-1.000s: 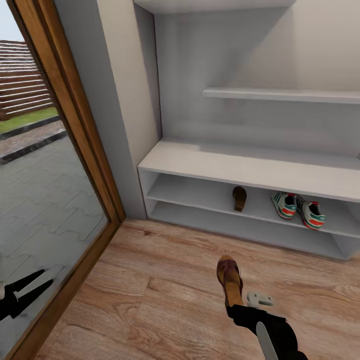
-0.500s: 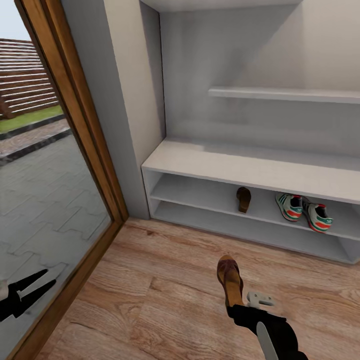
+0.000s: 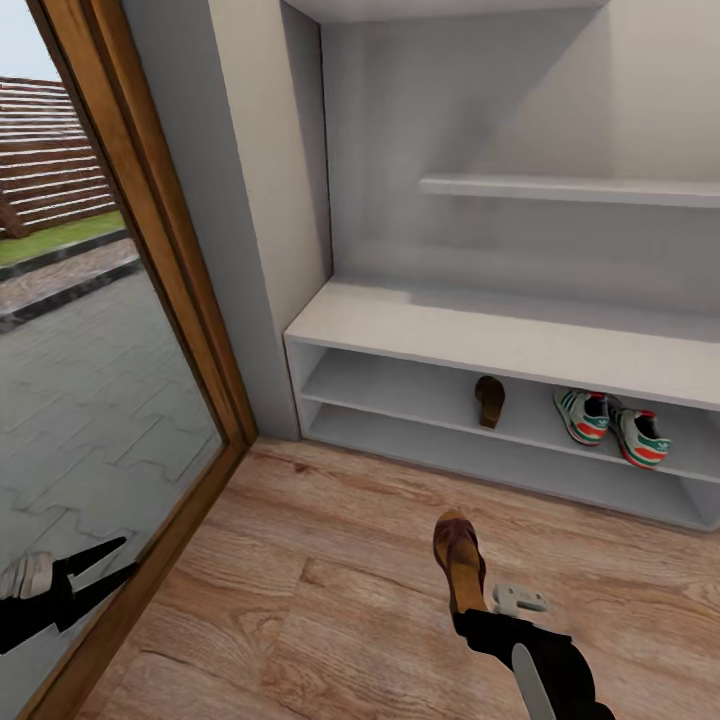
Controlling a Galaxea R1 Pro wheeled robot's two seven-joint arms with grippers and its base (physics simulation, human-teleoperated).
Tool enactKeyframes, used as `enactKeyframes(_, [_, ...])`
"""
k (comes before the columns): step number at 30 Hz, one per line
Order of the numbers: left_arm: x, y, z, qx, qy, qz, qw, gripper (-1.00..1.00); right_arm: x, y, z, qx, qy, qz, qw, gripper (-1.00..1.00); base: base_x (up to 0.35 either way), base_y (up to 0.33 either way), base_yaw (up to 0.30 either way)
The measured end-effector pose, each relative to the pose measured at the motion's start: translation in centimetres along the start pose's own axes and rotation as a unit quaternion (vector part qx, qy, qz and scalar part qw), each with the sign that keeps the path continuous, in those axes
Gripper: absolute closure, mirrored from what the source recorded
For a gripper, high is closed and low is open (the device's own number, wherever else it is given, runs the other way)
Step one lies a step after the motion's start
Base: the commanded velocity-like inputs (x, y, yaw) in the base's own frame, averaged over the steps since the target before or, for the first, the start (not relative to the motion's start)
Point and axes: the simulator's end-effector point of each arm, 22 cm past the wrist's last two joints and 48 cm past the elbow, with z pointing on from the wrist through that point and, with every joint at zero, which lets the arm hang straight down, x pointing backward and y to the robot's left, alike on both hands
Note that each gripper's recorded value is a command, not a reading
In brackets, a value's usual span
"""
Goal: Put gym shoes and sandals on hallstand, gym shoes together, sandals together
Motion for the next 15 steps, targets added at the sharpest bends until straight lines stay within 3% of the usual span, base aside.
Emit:
enactKeyframes(8, [0.09, -0.05, 0.09, 0.002, 0.002, -0.002, 1.0000, -1.00, 0.01, 0.08, 0.00, -0.001, 0.000, 0.000, 1.0000, 1.00, 0.198, 0.148, 0.000])
enactKeyframes(15, [0.10, -0.07, 0.12, 0.002, 0.002, -0.002, 1.0000, -1.00, -0.01, 0.03, -0.01, 0.000, 0.000, 0.000, 1.0000, 1.00, 0.041, 0.032, 0.000])
